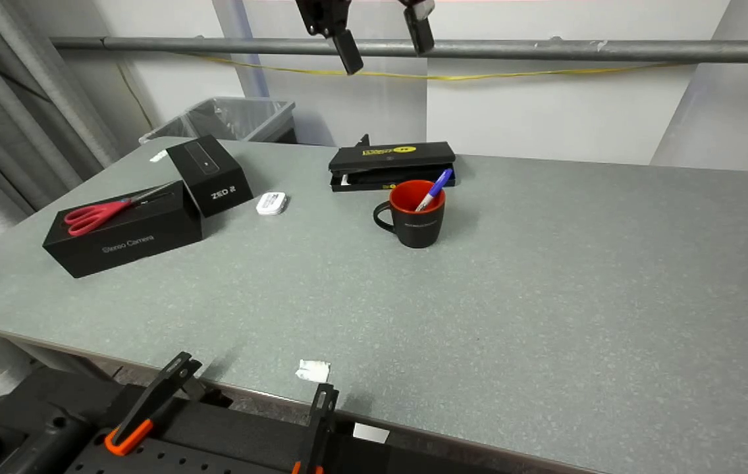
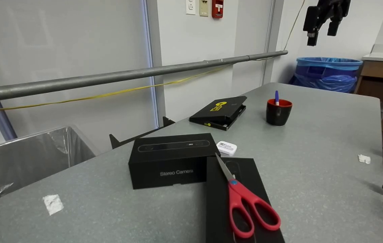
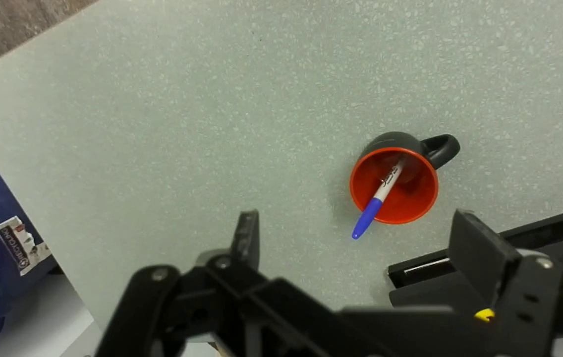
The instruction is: Take the blue pen out of the black and red mug
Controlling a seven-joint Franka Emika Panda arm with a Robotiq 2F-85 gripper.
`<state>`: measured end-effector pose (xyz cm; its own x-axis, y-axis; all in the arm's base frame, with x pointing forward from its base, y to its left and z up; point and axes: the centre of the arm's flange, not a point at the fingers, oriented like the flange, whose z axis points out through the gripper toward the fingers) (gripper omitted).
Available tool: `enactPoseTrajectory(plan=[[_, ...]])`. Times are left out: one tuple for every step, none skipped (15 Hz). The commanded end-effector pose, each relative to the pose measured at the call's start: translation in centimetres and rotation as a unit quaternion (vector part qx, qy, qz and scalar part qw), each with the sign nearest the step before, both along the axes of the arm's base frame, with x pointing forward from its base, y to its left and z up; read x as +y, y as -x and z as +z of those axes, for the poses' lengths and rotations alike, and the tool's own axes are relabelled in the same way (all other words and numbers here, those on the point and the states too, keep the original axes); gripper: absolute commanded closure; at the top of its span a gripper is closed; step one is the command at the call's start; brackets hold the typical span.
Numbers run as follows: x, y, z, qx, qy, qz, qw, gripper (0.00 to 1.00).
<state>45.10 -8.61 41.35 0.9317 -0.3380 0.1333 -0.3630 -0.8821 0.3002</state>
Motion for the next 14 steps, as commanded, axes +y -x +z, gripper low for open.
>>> enactPoseTrajectory(plan=[[0.1,0.0,0.1,-0.002,0.0,0.001,1.0,0.0],[0.1,0.0,0.2,-0.002,0.0,0.001,1.0,0.0],[0.1,0.0,0.3,-0.003,0.001,0.001,1.0,0.0],[0.7,-0.9,-1.0,-0.012,-0.001,-0.009,0.9999,0.0],[0.9,-1.6,-2.2,-0.016,0.001,-0.027,0.9995,0.0],[0.9,-2.5,-3.7,-0.025,-0.008,-0.049,0.9984,0.0],[0.8,-3.3,-5.0,-0.039,-0.017,-0.066,0.9969,0.0],[0.7,-4.1,-6.3,-0.05,-0.021,-0.088,0.9947,0.0],[0.5,-4.9,-7.7,-0.064,-0.023,-0.112,0.9913,0.0],[0.3,-5.6,-8.9,-0.075,-0.028,-0.13,0.9883,0.0],[0.1,-6.2,-10.1,-0.085,-0.032,-0.147,0.9849,0.0],[-0.2,-6.6,-11.3,-0.094,-0.034,-0.164,0.9814,0.0],[-0.5,-7.0,-12.2,-0.1,-0.034,-0.176,0.9787,0.0],[-0.9,-7.1,-13.0,-0.106,-0.031,-0.188,0.9759,0.0]])
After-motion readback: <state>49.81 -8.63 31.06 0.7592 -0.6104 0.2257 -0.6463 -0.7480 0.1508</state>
